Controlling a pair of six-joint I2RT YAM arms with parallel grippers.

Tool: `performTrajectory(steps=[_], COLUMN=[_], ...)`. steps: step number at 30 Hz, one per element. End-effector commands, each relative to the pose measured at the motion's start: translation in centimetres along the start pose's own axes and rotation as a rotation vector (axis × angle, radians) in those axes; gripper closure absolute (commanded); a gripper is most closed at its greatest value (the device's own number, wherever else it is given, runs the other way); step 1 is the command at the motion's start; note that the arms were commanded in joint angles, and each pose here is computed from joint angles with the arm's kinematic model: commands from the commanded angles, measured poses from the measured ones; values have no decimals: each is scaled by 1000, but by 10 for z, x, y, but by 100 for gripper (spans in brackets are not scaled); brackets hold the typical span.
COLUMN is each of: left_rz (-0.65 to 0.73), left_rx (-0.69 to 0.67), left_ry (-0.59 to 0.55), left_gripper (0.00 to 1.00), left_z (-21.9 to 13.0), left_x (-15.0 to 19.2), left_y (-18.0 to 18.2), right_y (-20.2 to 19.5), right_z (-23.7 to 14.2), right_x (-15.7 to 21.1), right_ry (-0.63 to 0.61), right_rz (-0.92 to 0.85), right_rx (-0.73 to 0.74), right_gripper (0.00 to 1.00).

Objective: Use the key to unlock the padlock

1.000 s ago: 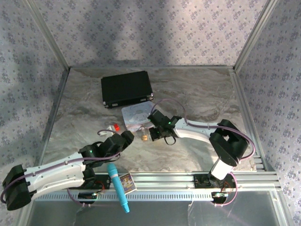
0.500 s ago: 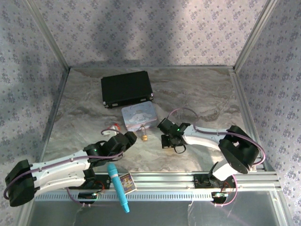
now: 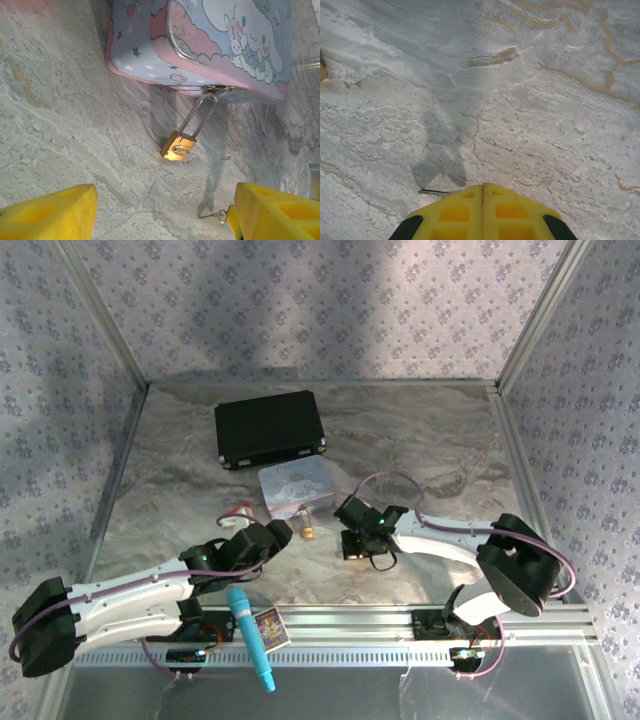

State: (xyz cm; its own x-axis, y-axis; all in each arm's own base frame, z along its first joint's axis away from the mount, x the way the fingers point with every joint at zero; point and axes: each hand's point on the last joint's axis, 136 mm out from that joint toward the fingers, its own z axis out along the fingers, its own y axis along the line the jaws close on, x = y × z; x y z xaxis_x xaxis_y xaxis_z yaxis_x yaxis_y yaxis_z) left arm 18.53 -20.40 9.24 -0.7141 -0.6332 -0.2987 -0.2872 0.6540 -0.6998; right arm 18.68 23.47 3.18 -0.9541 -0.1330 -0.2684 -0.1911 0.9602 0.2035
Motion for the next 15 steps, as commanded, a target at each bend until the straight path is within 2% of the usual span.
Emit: performTrajectory(steps=[1, 9, 11, 15], left_rz=[-6, -10, -10, -12], left_rx=[19, 24, 25, 25], left_ry=[-5, -6, -4, -2], left_gripper=[28, 28, 28, 28], left_z=[-1, -2, -2, -2], left_x=[-2, -3, -2, -2], left_y=[-7, -8, -8, -8], right_y=[-10, -9, -8, 0], right_z=[-3, -11, -16, -21], right_x=[6, 9, 5, -2], right_ry=[22, 35, 13, -38], right_rz=[26, 11, -31, -165], right_rx=[27, 3, -14, -74], right_gripper=[97, 85, 82, 71])
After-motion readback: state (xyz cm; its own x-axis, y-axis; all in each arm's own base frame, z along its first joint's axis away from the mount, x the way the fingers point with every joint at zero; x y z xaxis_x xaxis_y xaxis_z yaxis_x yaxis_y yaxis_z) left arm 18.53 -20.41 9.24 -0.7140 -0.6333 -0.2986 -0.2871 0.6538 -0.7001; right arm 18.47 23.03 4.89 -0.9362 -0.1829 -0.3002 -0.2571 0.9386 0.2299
